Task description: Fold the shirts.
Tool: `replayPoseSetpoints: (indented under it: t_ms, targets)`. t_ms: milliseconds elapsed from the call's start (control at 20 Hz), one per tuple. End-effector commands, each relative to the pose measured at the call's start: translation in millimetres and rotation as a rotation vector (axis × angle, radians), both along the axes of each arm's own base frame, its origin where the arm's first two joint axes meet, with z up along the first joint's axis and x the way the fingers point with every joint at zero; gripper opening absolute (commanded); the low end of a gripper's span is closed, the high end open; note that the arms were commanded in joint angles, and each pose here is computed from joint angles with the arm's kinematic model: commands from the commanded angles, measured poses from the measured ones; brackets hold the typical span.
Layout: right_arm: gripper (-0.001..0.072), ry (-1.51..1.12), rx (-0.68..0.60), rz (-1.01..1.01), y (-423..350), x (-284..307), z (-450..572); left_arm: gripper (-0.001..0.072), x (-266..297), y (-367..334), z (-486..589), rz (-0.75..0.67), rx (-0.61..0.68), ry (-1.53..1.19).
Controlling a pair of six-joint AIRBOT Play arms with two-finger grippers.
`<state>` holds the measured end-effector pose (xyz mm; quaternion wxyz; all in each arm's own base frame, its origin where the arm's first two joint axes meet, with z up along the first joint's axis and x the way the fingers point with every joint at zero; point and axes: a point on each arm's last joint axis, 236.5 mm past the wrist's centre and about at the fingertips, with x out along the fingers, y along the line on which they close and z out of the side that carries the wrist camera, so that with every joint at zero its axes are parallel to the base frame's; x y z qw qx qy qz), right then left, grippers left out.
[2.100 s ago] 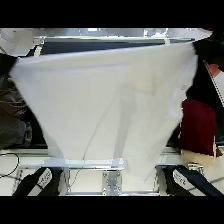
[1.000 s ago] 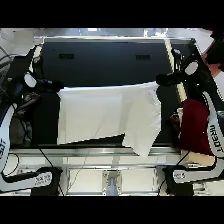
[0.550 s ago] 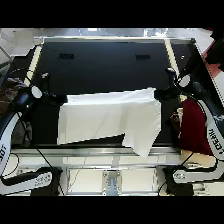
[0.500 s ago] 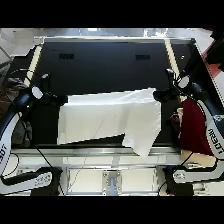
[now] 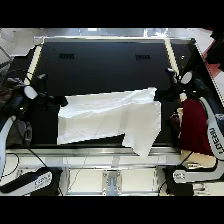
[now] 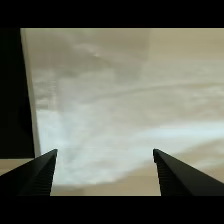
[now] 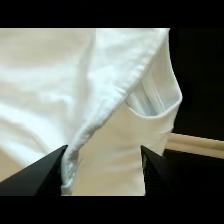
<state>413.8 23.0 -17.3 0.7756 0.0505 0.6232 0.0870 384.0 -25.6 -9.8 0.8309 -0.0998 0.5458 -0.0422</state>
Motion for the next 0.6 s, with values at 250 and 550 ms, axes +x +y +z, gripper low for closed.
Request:
replayPoseSetpoints:
  t_ms: [250,550]
  targets:
    - [0.0520,0.106,-0.137,-0.061,-61,-119,84,0.0701,-69,60,141,0.170,0.096,-0.306]
    - [0.0520,0.210,0.205,-0.125,27,-196,-23,0.0700,-134,49,74,0.255,0.033,-0.131]
